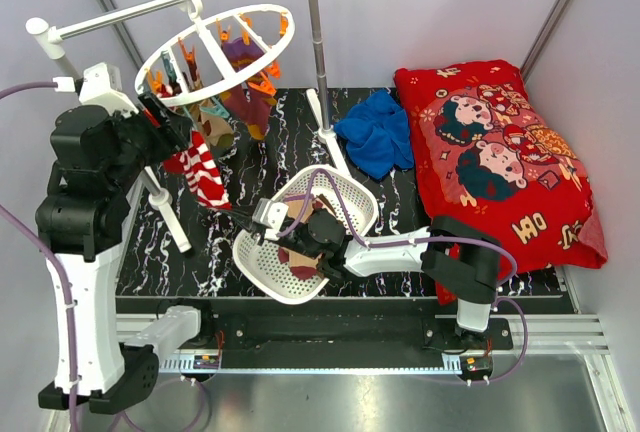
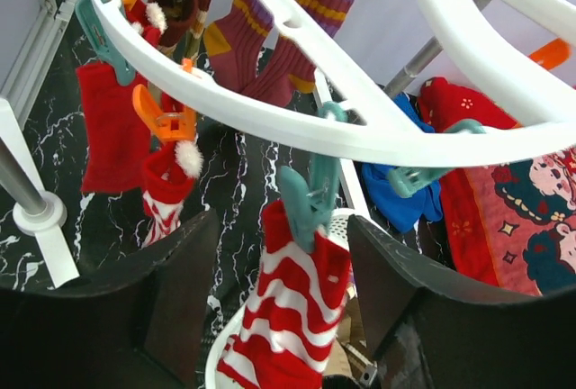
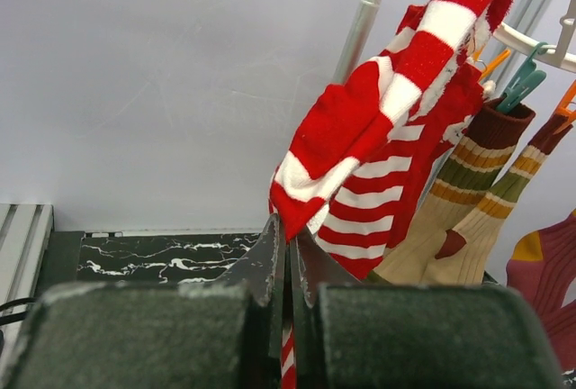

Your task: Remove the socks clipped to the hanger

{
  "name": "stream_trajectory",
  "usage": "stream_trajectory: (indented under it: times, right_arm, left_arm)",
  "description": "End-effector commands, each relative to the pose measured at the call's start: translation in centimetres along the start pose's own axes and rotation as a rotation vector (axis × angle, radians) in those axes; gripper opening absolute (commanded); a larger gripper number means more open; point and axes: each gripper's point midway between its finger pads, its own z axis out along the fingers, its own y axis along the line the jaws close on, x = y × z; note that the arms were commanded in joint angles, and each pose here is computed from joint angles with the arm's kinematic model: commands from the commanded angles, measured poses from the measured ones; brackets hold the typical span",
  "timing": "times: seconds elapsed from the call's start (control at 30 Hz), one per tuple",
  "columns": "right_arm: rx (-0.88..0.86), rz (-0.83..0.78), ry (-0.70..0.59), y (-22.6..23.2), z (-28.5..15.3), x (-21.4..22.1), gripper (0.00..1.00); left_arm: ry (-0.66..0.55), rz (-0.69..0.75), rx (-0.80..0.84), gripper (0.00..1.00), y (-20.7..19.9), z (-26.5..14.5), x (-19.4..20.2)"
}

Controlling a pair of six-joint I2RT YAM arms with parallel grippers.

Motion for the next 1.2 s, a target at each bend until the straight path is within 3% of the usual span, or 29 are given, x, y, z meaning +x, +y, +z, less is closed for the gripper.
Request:
stream_trajectory:
  times: [0.0, 0.17, 0.5, 1.17]
  right_arm:
    - [0.035, -0.02, -0.064, -0.6, 0.8, -2.2, 0.0]
    - [0.029, -0.013, -0.071, -0.4, 0.9, -2.4, 0.0]
    - [0.029, -0.033, -0.058, -0.3, 0.6, -1.9, 0.0]
    - [0.1, -0.086, -0.013, -1.1, 2.0, -1.5, 0.0]
  left_arm:
    - [-0.076, 0.032, -0.082, 0.62, 0.0, -1.1, -2.5]
    - [-0.077, 0.063, -0.096, 0.6, -1.2, -0.1, -3.3]
    - [-0.081, 0.089, -0.211, 0.52, 0.1, 1.0, -3.5]
    - [-0.072, 0.1, -0.248, 0.51, -0.6, 1.3, -1.0]
